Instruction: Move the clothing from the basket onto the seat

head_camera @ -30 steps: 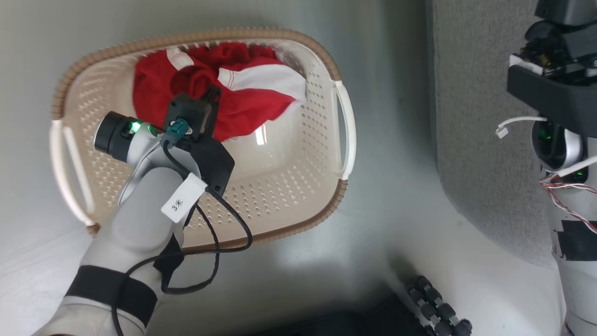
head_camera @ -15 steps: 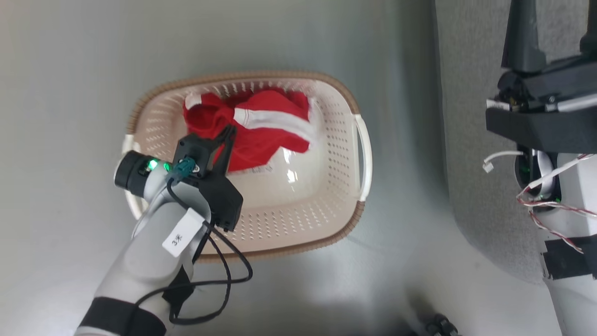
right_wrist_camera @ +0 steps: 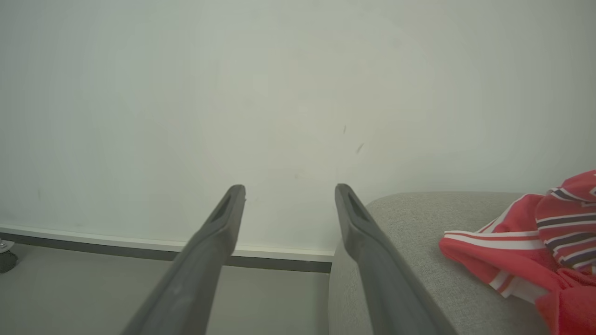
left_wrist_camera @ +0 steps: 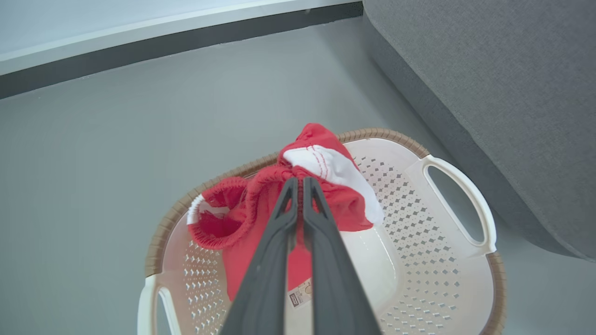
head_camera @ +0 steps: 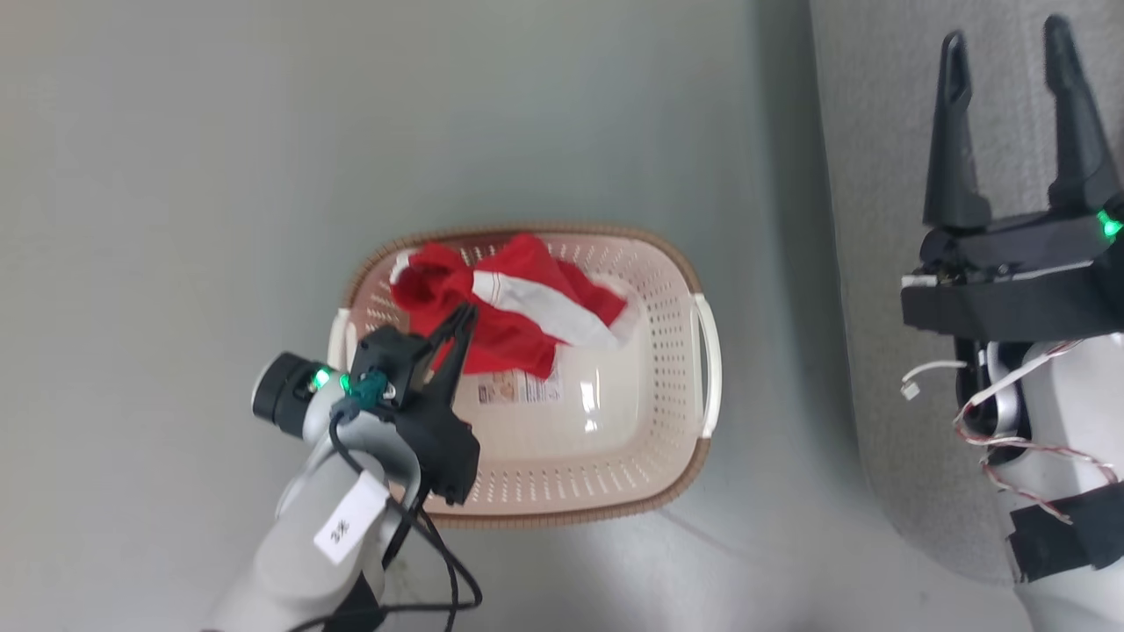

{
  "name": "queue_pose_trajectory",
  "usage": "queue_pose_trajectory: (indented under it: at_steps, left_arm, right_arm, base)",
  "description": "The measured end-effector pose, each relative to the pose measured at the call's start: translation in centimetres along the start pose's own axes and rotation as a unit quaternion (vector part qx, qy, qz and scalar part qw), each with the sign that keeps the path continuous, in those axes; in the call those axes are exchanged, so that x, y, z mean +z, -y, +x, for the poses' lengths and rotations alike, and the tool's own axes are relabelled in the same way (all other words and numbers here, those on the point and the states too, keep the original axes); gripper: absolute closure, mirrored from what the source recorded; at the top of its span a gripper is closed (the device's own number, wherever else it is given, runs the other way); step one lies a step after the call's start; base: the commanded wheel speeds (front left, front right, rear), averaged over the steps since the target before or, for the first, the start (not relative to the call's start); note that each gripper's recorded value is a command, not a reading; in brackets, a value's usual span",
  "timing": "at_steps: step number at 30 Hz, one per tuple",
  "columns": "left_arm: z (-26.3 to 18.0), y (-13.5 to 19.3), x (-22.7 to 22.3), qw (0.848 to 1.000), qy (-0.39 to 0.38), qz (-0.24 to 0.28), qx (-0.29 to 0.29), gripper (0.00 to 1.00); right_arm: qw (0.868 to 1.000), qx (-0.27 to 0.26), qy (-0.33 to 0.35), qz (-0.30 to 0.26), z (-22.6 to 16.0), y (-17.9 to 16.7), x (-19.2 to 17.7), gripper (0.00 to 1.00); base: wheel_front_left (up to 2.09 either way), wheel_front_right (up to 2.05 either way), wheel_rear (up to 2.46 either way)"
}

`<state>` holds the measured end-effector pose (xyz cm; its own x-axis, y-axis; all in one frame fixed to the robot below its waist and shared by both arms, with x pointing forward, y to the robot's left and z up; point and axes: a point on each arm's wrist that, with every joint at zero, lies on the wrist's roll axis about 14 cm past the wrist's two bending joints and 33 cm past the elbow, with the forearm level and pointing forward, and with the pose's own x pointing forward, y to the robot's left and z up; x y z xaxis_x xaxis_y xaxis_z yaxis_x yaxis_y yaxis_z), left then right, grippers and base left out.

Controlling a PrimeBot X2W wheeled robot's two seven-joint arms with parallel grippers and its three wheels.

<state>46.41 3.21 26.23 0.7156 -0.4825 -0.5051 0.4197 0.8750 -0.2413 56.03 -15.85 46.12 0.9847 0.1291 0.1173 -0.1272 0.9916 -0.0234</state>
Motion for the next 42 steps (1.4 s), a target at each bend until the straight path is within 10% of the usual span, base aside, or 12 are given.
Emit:
queue_pose_trajectory:
  at_steps: [11,16,17,42]
  left_arm:
    - [-4.4,1.4,4.7,0.997,0.072,-0.009,0.012,1.00]
    - [-6.6,2.2,6.4,0.995,0.103,-0.012,0.011,0.03]
    - [-7.0,2.3,6.7,0.994,0.110,-0.015,0.012,0.00]
    - [-20.6,0.3,11.8,0.955,0.265,-0.031,0.126,0.00]
  right_arm:
    - [1.000,0.005,0.019,0.012,-2.1,-1.2,4.1,0.00]
    - [0.999,0.003,0.027,0.019,-3.4,-1.6,5.9,0.00]
    - [0.999,0.003,0.028,0.019,-3.7,-1.6,6.2,0.00]
    - [0.999,-0.019,0.036,0.025,-14.7,-1.8,10.6,0.00]
  base:
    - [0.00,0.00,0.00]
    - [0.00,0.00,0.00]
    - [0.00,0.00,0.00]
    - [0.00,0.00,0.00]
